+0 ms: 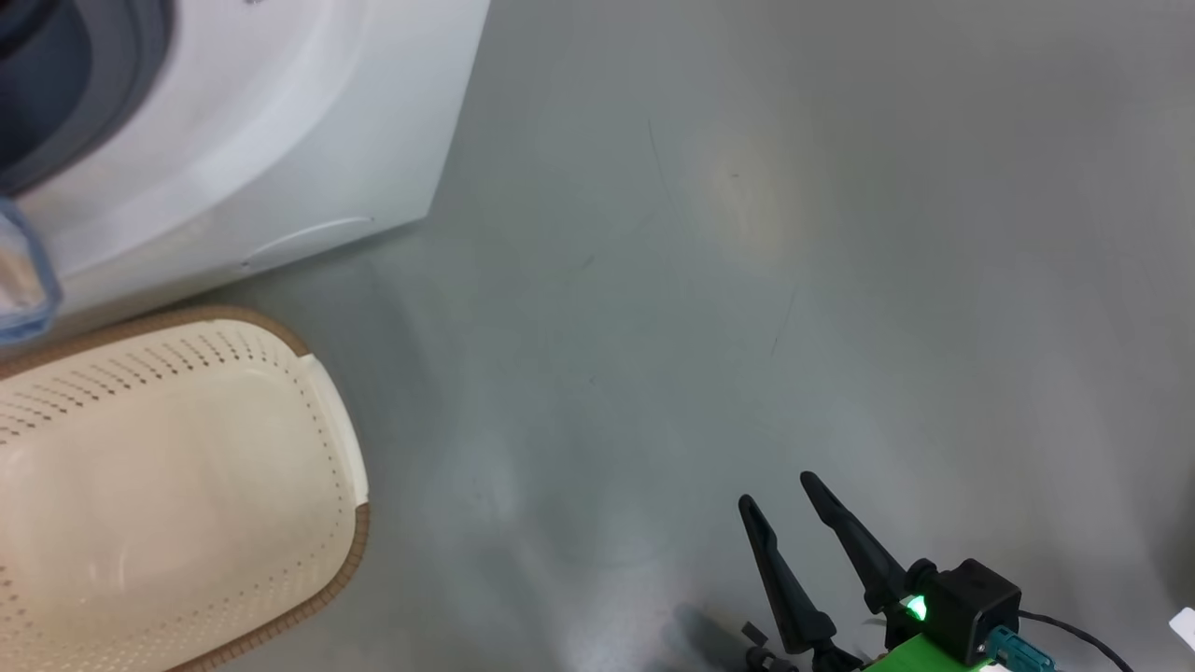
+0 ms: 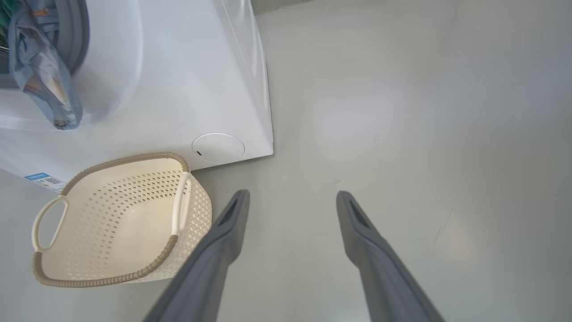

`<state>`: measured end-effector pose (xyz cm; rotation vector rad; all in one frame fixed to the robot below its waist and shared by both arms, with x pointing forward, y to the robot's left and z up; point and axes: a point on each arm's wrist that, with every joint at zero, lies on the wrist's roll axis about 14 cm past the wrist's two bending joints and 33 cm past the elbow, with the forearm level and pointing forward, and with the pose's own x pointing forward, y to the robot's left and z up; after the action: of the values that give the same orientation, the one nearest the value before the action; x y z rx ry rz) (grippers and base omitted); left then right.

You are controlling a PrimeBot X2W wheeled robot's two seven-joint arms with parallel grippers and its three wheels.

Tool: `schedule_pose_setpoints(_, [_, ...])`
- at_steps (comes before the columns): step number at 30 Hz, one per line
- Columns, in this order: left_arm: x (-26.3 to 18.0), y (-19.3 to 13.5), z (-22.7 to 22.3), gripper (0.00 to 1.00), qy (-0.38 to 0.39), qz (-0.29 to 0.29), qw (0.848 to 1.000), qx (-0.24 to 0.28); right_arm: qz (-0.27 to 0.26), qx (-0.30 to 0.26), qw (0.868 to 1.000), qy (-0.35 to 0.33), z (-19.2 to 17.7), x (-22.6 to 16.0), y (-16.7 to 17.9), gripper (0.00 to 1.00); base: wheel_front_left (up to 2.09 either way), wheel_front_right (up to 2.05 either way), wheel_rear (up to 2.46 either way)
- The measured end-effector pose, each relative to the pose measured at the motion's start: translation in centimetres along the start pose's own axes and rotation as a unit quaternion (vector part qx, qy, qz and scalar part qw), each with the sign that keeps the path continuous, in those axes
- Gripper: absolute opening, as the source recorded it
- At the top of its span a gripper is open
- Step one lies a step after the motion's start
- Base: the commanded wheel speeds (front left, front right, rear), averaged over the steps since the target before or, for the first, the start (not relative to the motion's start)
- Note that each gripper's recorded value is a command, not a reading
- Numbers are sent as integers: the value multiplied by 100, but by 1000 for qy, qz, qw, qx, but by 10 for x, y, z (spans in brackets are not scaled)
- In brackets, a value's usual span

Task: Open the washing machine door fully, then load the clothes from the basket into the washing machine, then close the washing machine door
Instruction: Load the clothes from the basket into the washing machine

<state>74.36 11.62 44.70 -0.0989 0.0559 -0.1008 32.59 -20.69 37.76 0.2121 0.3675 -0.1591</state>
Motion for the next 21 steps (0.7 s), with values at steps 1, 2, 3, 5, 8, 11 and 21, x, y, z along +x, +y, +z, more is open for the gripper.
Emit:
schedule_pose_setpoints(1, [3,0,-2,0,0,0,1000,-2,-1,1,1000,3,-2,1,0,100,0,0,0])
schedule_pose_setpoints(2, [5,-1,-3,0,-2,0,1000,-4,-2,1,1000,7,-4,2,0,100,0,0,0])
schedule_pose_setpoints(3, [8,-1,-4,0,-5,0,1000,-6,-2,3,1000,9,-5,3,0,100,0,0,0])
schedule_pose_setpoints(5, [11,0,-4,0,-13,1,1000,-12,-2,2,1000,14,-8,5,0,100,0,0,0])
schedule_pose_setpoints(8, [16,5,5,0,-37,14,999,-27,3,0,1000,15,-9,10,2,100,0,0,0])
schedule_pose_setpoints(11, [19,8,19,0,-63,23,997,-37,5,0,1000,14,-8,15,3,100,0,0,0])
schedule_pose_setpoints(21, [9,-8,-17,100,14,5,1000,-7,10,6,1000,9,-5,14,6,100,0,0,0])
